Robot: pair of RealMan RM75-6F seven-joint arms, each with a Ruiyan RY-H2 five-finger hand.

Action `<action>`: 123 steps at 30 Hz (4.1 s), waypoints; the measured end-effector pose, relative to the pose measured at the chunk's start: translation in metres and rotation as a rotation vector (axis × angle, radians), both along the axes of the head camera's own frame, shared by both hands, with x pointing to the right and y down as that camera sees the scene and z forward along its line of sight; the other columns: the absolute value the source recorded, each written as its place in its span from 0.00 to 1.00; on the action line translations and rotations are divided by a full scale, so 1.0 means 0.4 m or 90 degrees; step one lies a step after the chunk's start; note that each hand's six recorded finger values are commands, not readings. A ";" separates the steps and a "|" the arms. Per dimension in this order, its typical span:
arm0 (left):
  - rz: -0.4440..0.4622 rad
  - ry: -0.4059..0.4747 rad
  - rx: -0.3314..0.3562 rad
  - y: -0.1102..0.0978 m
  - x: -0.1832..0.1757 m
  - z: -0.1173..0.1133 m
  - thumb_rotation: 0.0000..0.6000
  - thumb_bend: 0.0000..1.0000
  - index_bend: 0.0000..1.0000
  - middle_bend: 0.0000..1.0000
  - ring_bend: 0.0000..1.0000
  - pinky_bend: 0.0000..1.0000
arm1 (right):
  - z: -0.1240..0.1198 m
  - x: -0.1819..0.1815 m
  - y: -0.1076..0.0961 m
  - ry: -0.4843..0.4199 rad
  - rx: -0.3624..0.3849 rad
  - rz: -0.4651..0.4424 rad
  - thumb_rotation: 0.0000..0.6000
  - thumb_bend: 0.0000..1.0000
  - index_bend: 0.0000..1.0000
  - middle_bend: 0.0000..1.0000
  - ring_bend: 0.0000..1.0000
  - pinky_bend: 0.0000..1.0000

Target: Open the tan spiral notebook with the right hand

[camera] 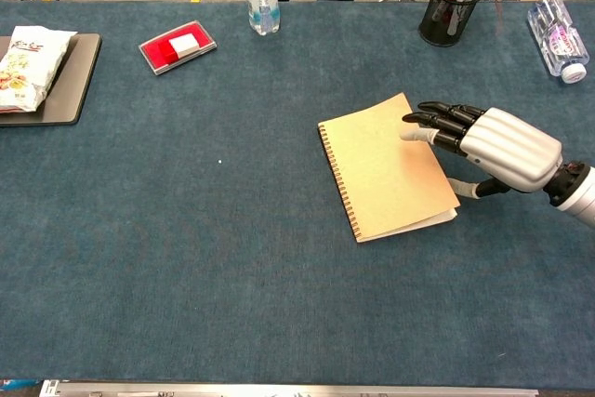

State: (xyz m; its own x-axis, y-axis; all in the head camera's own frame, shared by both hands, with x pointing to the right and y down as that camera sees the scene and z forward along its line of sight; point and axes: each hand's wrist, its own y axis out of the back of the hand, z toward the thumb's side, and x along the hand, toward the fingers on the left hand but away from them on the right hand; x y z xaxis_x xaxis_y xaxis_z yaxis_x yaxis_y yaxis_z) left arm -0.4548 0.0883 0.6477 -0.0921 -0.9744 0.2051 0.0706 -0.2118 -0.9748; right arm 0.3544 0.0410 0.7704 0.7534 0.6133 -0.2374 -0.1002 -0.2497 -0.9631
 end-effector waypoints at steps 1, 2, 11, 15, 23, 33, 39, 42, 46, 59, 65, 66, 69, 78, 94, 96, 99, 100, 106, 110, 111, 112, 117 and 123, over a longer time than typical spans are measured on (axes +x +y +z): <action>0.000 0.000 0.000 0.000 0.000 0.000 1.00 0.04 0.39 0.34 0.18 0.35 | 0.000 0.000 0.000 0.000 0.000 0.000 1.00 0.26 0.26 0.11 0.03 0.22; 0.000 0.000 0.000 0.000 0.000 0.000 1.00 0.04 0.39 0.34 0.18 0.35 | 0.000 -0.001 -0.001 -0.001 -0.001 0.001 1.00 0.26 0.28 0.11 0.03 0.22; -0.001 0.001 0.000 0.000 0.000 -0.001 1.00 0.05 0.39 0.34 0.18 0.35 | 0.004 -0.004 -0.005 -0.007 -0.007 0.011 1.00 0.26 0.43 0.11 0.03 0.22; -0.001 0.001 0.001 0.000 0.000 -0.002 1.00 0.05 0.39 0.35 0.18 0.35 | 0.005 -0.005 -0.006 -0.010 -0.009 0.013 1.00 0.26 0.49 0.11 0.03 0.22; -0.001 0.000 0.000 0.001 0.000 -0.002 1.00 0.04 0.38 0.35 0.18 0.35 | 0.005 -0.005 -0.007 -0.012 -0.012 0.018 1.00 0.28 0.53 0.11 0.03 0.22; -0.002 -0.001 -0.002 0.002 -0.002 -0.003 1.00 0.04 0.38 0.35 0.18 0.35 | 0.007 -0.006 -0.008 -0.018 -0.017 0.023 1.00 0.33 0.56 0.11 0.03 0.21; -0.003 0.001 0.000 0.002 -0.002 -0.005 1.00 0.04 0.38 0.35 0.18 0.36 | 0.007 -0.007 -0.010 -0.020 -0.020 0.026 1.00 0.38 0.60 0.12 0.03 0.21; -0.004 0.000 0.001 0.002 -0.003 -0.007 1.00 0.04 0.38 0.35 0.18 0.36 | 0.007 -0.004 -0.011 -0.018 -0.019 0.027 1.00 0.39 0.61 0.12 0.03 0.21; -0.005 0.001 0.003 0.002 -0.004 -0.010 1.00 0.04 0.38 0.35 0.18 0.36 | 0.003 0.004 -0.011 -0.012 -0.015 0.023 1.00 0.40 0.63 0.12 0.03 0.21; -0.005 -0.003 0.005 0.004 -0.004 -0.013 1.00 0.04 0.38 0.35 0.18 0.36 | -0.055 0.062 -0.006 0.006 0.023 -0.006 1.00 0.40 0.67 0.14 0.03 0.21; -0.004 -0.006 0.004 0.003 -0.003 -0.011 1.00 0.04 0.38 0.35 0.18 0.36 | -0.100 0.103 0.012 0.017 0.046 -0.027 1.00 0.41 0.68 0.15 0.03 0.21; -0.004 -0.006 0.005 0.003 -0.002 -0.011 1.00 0.04 0.38 0.35 0.18 0.36 | -0.106 0.108 0.014 0.018 0.048 -0.029 1.00 0.41 0.68 0.15 0.03 0.21; -0.004 -0.004 0.006 0.003 -0.001 -0.012 1.00 0.05 0.38 0.35 0.18 0.36 | -0.127 0.121 0.021 0.019 0.057 -0.036 1.00 0.41 0.68 0.15 0.03 0.21; -0.004 -0.006 0.006 0.002 -0.001 -0.011 1.00 0.04 0.38 0.35 0.18 0.36 | -0.189 0.126 0.041 0.014 0.080 -0.061 1.00 0.41 0.68 0.15 0.03 0.21; -0.008 -0.004 0.003 0.005 -0.003 -0.013 1.00 0.04 0.38 0.35 0.18 0.37 | -0.208 0.004 0.062 -0.043 0.067 -0.106 1.00 0.41 0.68 0.16 0.03 0.21; -0.009 -0.002 0.004 0.005 -0.003 -0.016 1.00 0.04 0.38 0.35 0.18 0.37 | -0.200 -0.013 0.063 -0.054 0.063 -0.113 1.00 0.41 0.68 0.16 0.03 0.21; -0.009 -0.001 0.005 0.006 -0.004 -0.018 1.00 0.04 0.38 0.35 0.18 0.37 | -0.191 -0.035 0.062 -0.068 0.059 -0.120 1.00 0.41 0.68 0.16 0.03 0.21; -0.009 -0.001 0.005 0.006 -0.004 -0.018 1.00 0.04 0.38 0.35 0.18 0.37 | -0.190 -0.041 0.061 -0.073 0.059 -0.121 1.00 0.41 0.68 0.16 0.03 0.21; -0.009 -0.001 0.003 0.006 -0.004 -0.017 1.00 0.04 0.38 0.35 0.18 0.37 | -0.187 -0.077 0.060 -0.104 0.058 -0.130 1.00 0.41 0.68 0.16 0.03 0.21; -0.010 0.000 0.003 0.006 -0.004 -0.018 1.00 0.05 0.38 0.35 0.18 0.37 | -0.186 -0.094 0.059 -0.122 0.056 -0.132 1.00 0.41 0.68 0.16 0.03 0.21; -0.011 0.000 0.003 0.006 -0.004 -0.018 1.00 0.04 0.38 0.35 0.18 0.37 | -0.185 -0.099 0.059 -0.128 0.055 -0.133 1.00 0.41 0.68 0.16 0.03 0.21; -0.011 0.000 0.002 0.006 -0.005 -0.018 1.00 0.05 0.38 0.35 0.18 0.37 | -0.185 -0.103 0.060 -0.132 0.054 -0.133 1.00 0.41 0.68 0.16 0.03 0.21; -0.011 0.000 0.002 0.007 -0.005 -0.019 1.00 0.05 0.38 0.35 0.18 0.37 | -0.178 -0.125 0.061 -0.152 0.046 -0.132 1.00 0.41 0.68 0.16 0.03 0.21; -0.011 0.000 0.001 0.007 -0.004 -0.019 1.00 0.04 0.38 0.35 0.18 0.37 | -0.163 -0.142 0.061 -0.162 0.035 -0.128 1.00 0.41 0.68 0.16 0.03 0.21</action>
State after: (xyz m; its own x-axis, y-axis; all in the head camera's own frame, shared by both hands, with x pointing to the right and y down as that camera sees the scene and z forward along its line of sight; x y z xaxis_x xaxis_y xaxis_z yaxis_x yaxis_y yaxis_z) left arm -0.4566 0.0912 0.6401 -0.1094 -0.9728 0.2042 0.0666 -0.2121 -0.9750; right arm 0.2974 0.0654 0.7053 0.8917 0.4526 0.0031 0.1027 -0.1957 -0.9753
